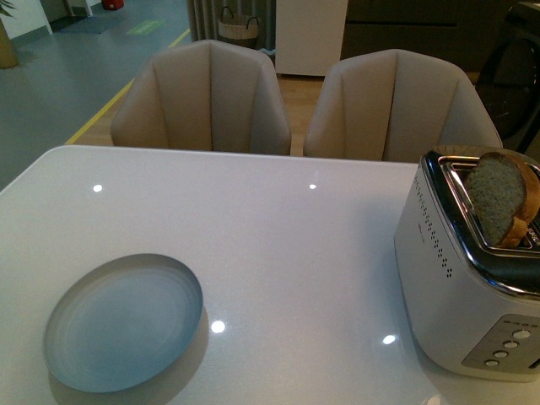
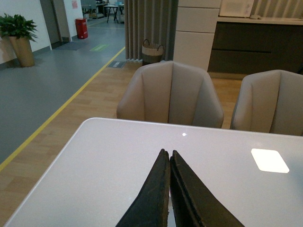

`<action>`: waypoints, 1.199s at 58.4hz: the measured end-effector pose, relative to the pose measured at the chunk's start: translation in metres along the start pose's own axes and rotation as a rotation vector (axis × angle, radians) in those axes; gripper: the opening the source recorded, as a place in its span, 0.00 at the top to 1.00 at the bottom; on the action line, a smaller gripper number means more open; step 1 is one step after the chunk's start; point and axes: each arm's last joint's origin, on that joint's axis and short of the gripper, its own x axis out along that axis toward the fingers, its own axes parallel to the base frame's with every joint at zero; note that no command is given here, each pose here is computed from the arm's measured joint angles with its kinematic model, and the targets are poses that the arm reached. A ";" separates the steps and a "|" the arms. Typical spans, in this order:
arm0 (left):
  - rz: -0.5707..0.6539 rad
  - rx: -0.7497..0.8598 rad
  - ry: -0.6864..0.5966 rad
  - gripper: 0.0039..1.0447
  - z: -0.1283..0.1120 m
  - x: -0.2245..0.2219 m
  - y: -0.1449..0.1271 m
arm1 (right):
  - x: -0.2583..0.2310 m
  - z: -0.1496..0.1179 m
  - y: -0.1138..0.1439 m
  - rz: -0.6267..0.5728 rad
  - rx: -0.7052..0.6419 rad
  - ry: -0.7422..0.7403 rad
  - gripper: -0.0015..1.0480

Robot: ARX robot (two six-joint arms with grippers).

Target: Left arm holds plate, right arm toasts bread

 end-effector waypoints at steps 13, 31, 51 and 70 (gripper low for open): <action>0.017 0.000 0.004 0.97 -0.012 -0.013 0.003 | 0.000 0.000 0.000 0.000 0.000 0.000 0.09; 0.017 0.001 -0.018 0.97 -0.007 -0.027 0.003 | 0.000 0.000 0.000 0.000 0.000 0.000 0.09; 0.017 0.001 -0.023 0.97 -0.005 -0.038 0.003 | 0.000 0.000 0.000 0.000 0.000 0.000 0.09; 0.017 0.001 -0.024 0.97 -0.006 -0.044 0.003 | 0.000 0.000 0.000 0.000 0.000 0.000 0.09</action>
